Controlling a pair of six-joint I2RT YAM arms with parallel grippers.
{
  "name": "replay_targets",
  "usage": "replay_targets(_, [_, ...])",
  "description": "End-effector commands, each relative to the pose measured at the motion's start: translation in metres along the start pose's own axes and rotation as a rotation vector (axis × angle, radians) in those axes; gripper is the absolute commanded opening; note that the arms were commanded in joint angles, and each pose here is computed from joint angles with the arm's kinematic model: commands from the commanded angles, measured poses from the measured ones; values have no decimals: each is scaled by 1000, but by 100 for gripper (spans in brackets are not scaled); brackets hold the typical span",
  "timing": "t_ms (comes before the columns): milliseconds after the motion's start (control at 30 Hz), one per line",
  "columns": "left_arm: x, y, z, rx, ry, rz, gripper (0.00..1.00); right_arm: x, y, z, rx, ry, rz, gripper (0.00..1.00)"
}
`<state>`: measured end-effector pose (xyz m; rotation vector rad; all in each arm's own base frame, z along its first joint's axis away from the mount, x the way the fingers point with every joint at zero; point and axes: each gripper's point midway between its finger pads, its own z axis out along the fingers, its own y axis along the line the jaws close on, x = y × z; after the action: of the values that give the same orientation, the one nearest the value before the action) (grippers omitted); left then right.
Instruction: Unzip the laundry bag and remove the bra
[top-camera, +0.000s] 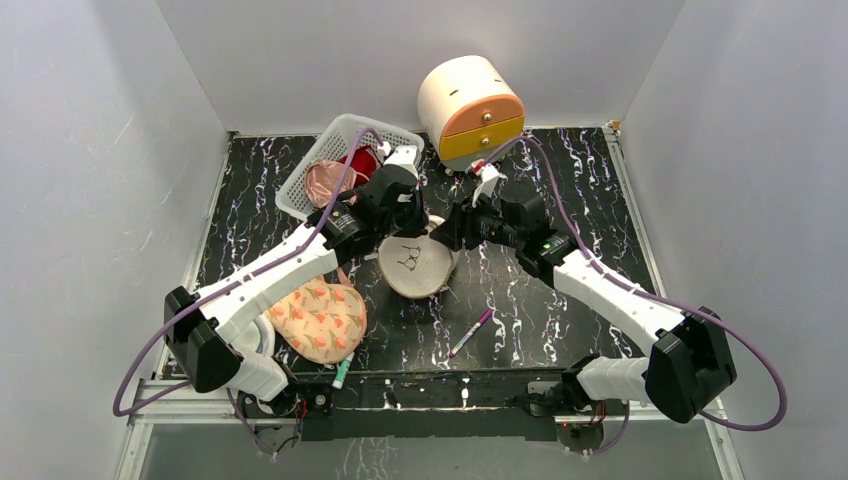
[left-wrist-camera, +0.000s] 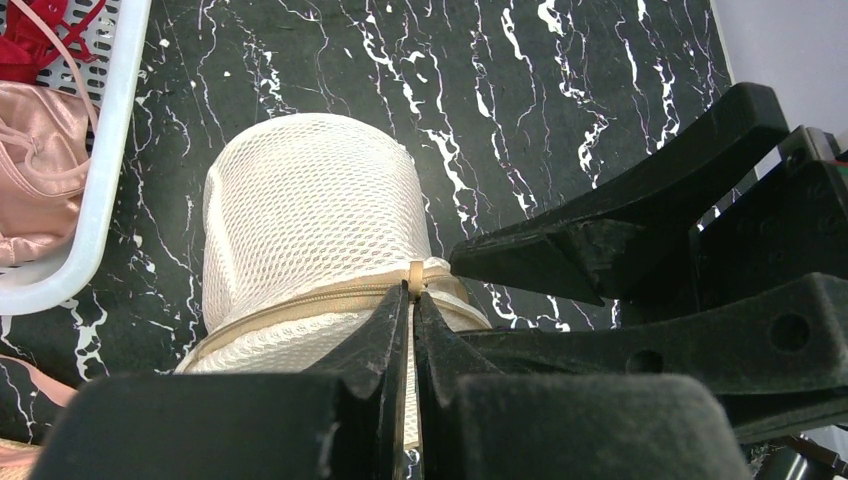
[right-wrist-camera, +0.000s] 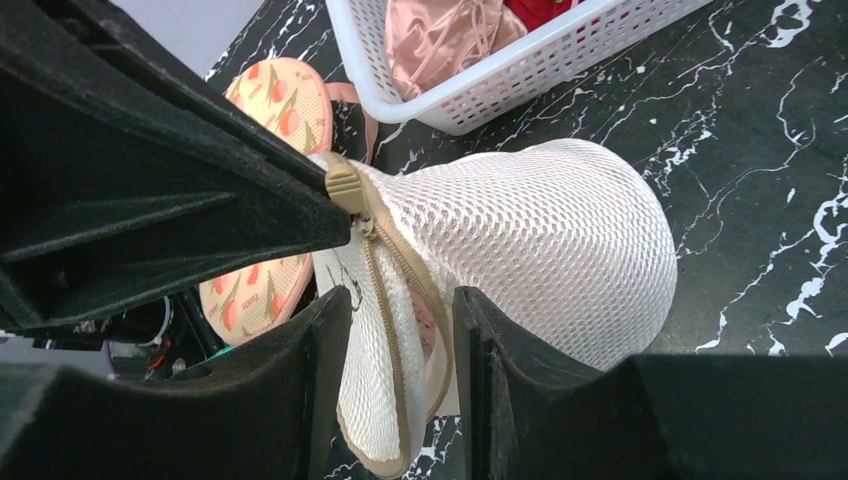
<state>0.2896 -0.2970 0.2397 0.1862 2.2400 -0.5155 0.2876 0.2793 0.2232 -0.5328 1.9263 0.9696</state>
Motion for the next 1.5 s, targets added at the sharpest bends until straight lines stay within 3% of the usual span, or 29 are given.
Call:
replay_targets(0, [-23, -13, -11, 53, -56, -14, 0, -29, 0, 3, 14, -108, -8, 39])
replay_targets(333, [-28, -4, -17, 14, -91, -22, 0, -25, -15, -3, 102, -143, 61, 1])
replay_targets(633, [-36, 15, -27, -73, -147, -60, 0, -23, -42, -32, 297, -237, 131, 0])
replay_targets(1033, [-33, 22, -24, -106, -148, -70, 0, -7, -79, -59, 535, -264, 204, 0])
replay_targets(1467, [-15, 32, -34, -110, -109, -79, 0, -17, -88, -71, 613, -298, 186, 0])
